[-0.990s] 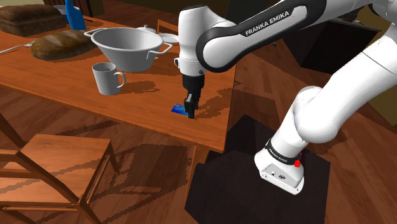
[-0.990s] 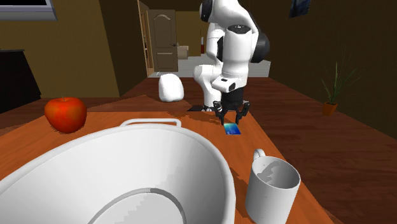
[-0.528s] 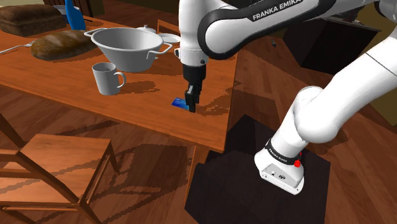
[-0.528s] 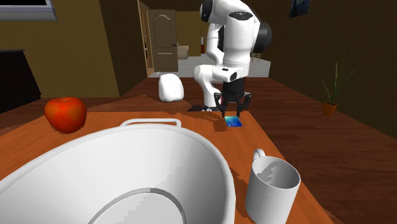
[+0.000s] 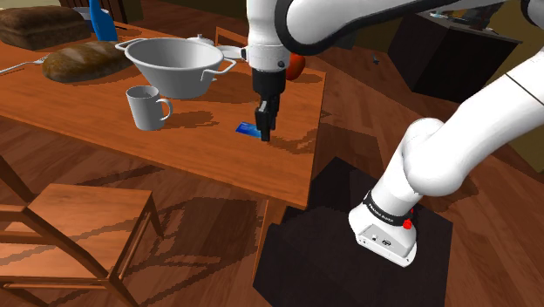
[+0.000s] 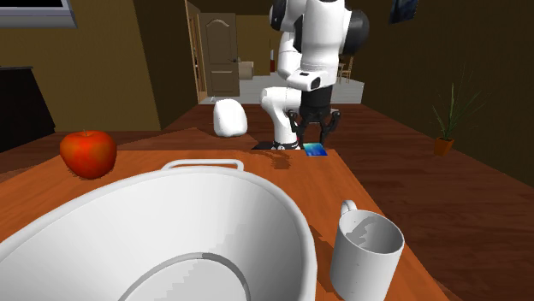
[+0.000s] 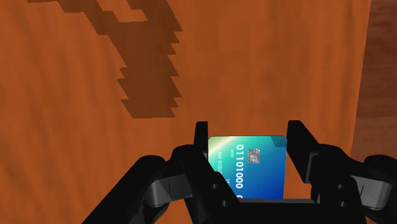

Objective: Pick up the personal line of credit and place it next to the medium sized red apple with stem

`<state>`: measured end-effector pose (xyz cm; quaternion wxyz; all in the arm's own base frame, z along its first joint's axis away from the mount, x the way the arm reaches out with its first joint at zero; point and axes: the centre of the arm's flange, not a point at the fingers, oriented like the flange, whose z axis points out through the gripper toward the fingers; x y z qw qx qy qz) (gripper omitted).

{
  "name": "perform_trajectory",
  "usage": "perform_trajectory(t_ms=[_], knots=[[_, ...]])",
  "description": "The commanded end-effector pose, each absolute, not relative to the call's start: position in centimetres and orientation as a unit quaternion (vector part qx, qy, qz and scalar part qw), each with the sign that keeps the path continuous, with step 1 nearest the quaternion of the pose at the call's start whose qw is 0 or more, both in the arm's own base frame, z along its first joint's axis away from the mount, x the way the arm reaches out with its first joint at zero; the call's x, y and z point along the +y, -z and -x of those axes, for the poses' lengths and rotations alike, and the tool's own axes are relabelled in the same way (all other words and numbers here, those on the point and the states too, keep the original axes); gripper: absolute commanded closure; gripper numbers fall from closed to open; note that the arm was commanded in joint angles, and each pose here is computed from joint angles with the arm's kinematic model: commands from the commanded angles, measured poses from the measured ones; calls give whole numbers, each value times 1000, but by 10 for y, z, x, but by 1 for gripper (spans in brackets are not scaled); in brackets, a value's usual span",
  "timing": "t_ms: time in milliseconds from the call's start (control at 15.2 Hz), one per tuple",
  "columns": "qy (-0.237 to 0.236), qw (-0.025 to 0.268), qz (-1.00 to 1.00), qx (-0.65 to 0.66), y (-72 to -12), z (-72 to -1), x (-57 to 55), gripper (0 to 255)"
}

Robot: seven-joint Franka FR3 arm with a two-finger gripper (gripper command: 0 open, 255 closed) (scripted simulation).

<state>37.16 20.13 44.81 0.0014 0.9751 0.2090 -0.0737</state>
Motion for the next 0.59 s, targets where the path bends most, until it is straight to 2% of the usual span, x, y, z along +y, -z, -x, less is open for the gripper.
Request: perform_trajectory(t_ms=[0,528], knots=[[74,1,-975,209,-459,-370,201,255],[74,1,-975,209,-501,-370,201,255]])
